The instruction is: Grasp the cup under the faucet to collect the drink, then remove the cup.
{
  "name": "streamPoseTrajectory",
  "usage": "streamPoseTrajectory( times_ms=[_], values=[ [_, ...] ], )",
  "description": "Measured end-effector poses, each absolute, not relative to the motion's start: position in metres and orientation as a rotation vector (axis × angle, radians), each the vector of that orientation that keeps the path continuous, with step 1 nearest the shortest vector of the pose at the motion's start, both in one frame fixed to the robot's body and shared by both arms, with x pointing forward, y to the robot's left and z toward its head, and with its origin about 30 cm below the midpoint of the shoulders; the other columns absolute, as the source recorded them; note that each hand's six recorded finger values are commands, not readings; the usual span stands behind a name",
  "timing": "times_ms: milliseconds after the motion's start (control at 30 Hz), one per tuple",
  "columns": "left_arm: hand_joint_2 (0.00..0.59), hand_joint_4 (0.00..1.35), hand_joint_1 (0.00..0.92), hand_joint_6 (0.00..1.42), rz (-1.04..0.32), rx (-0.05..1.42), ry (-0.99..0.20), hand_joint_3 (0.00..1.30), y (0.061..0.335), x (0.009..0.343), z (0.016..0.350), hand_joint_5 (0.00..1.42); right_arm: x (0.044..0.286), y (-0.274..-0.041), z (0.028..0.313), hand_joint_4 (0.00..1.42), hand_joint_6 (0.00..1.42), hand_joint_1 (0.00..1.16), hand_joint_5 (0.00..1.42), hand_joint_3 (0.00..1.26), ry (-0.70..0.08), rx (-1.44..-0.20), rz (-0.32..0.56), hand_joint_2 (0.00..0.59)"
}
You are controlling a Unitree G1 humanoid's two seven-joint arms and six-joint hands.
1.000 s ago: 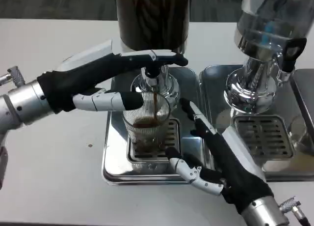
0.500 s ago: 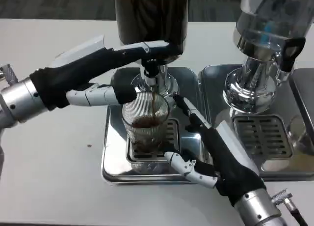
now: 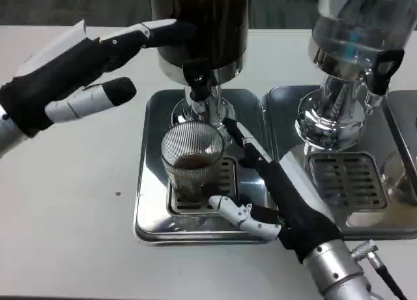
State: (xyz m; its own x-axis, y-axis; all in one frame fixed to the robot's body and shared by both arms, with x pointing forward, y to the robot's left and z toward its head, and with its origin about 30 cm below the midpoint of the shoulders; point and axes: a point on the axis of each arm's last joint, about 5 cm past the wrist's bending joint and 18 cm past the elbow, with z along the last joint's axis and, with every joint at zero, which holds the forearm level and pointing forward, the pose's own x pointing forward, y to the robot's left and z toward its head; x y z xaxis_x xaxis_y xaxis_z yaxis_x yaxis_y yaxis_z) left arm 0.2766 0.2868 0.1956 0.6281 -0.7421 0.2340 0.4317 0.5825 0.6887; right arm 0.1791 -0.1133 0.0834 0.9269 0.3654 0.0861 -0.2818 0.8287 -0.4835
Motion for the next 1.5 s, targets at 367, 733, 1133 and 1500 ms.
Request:
streamPoseTrajectory(
  times_ms=[367, 733, 1133, 1500],
  values=[
    [0.105, 0.09, 0.0, 0.07, -0.62, 0.604, -0.483, 0.18, 0.312, 0.256, 0.184, 0.11, 0.187, -0.109, 0.082, 0.0, 0.13, 0.58, 0.0, 0.0, -0.169, -0.475, 0.376, 0.277],
    [0.105, 0.1, 0.0, 0.07, -0.567, 0.595, -0.398, 0.18, 0.328, 0.236, 0.168, 0.12, 0.199, -0.105, 0.085, 0.0, 0.07, 0.53, 0.0, 0.0, -0.166, -0.465, 0.428, 0.276],
    [0.105, 0.1, 0.0, 0.07, -0.58, 0.573, -0.278, 0.19, 0.331, 0.216, 0.142, 0.12, 0.207, -0.104, 0.081, 0.0, 0.05, 0.57, 0.0, 0.0, -0.125, -0.486, 0.437, 0.302],
    [0.11, 0.1, 0.0, 0.07, -0.569, 0.562, -0.25, 0.2, 0.332, 0.207, 0.135, 0.13, 0.217, -0.098, 0.079, 0.0, 0.05, 0.57, 0.0, 0.0, -0.104, -0.442, 0.437, 0.29]
  ],
)
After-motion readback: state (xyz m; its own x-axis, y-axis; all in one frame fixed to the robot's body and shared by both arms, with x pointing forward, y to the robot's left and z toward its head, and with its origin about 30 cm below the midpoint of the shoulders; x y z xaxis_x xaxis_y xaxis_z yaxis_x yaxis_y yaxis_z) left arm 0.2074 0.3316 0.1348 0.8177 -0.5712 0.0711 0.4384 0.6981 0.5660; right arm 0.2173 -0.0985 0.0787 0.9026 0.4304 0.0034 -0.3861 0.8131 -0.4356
